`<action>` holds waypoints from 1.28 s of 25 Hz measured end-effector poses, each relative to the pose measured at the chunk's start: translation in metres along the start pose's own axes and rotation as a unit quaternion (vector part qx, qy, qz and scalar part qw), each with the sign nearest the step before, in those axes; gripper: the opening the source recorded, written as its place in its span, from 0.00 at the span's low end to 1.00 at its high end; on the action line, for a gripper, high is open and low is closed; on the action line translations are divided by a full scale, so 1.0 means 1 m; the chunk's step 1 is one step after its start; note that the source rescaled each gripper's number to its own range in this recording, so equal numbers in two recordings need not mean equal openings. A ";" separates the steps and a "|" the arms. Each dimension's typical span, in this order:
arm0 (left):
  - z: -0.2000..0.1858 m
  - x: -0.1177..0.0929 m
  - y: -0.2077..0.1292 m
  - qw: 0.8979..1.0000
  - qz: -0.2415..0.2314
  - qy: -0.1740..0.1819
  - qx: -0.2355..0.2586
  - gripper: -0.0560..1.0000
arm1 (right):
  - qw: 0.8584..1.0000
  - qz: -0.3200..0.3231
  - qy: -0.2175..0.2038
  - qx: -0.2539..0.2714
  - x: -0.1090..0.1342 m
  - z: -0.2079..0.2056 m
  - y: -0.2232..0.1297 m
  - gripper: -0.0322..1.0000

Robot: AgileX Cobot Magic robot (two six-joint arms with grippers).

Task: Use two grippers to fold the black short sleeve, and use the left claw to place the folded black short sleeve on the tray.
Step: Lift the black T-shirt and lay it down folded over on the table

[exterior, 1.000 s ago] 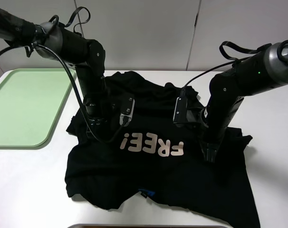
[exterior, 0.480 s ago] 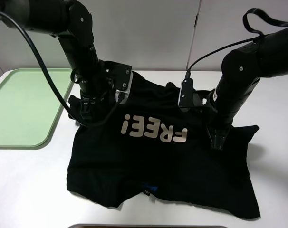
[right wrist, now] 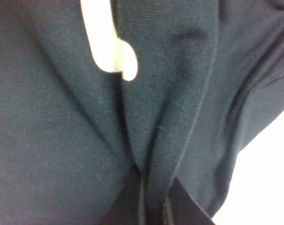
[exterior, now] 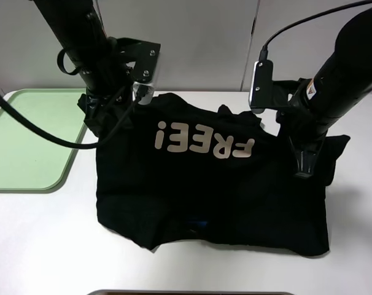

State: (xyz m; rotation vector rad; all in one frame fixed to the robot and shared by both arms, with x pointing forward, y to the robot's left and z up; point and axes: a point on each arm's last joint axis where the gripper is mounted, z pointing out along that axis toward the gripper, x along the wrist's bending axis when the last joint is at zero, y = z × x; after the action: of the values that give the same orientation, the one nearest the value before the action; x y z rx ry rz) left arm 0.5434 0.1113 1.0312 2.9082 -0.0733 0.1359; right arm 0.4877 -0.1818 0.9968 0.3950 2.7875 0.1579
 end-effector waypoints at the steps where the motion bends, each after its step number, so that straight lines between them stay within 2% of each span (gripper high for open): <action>1: -0.006 -0.002 0.001 1.000 0.002 0.006 -0.004 0.05 | 1.000 -0.001 -0.008 -0.004 0.000 -0.006 -0.001 0.03; 10: -0.050 -0.017 0.004 0.998 0.012 0.054 -0.036 0.05 | 0.997 0.003 -0.078 -0.002 -0.003 -0.050 -0.015 0.03; 19: -0.090 -0.031 0.003 0.993 0.022 0.105 -0.056 0.05 | 0.989 0.046 -0.129 -0.052 -0.034 -0.114 0.005 0.03; 26: -0.132 -0.035 0.007 0.985 0.013 0.155 -0.081 0.05 | 0.985 0.063 -0.143 -0.071 -0.044 -0.148 0.010 0.03; 32: -0.159 -0.039 0.011 0.983 0.019 0.160 -0.089 0.05 | 0.989 0.060 -0.123 -0.060 -0.041 -0.152 0.008 0.03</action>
State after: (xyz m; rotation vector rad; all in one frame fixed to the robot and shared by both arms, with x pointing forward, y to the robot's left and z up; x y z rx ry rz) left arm 0.4899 0.1387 1.1835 2.6695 -0.0825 0.5691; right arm 0.4773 -0.1952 1.1537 0.5158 2.4994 0.2837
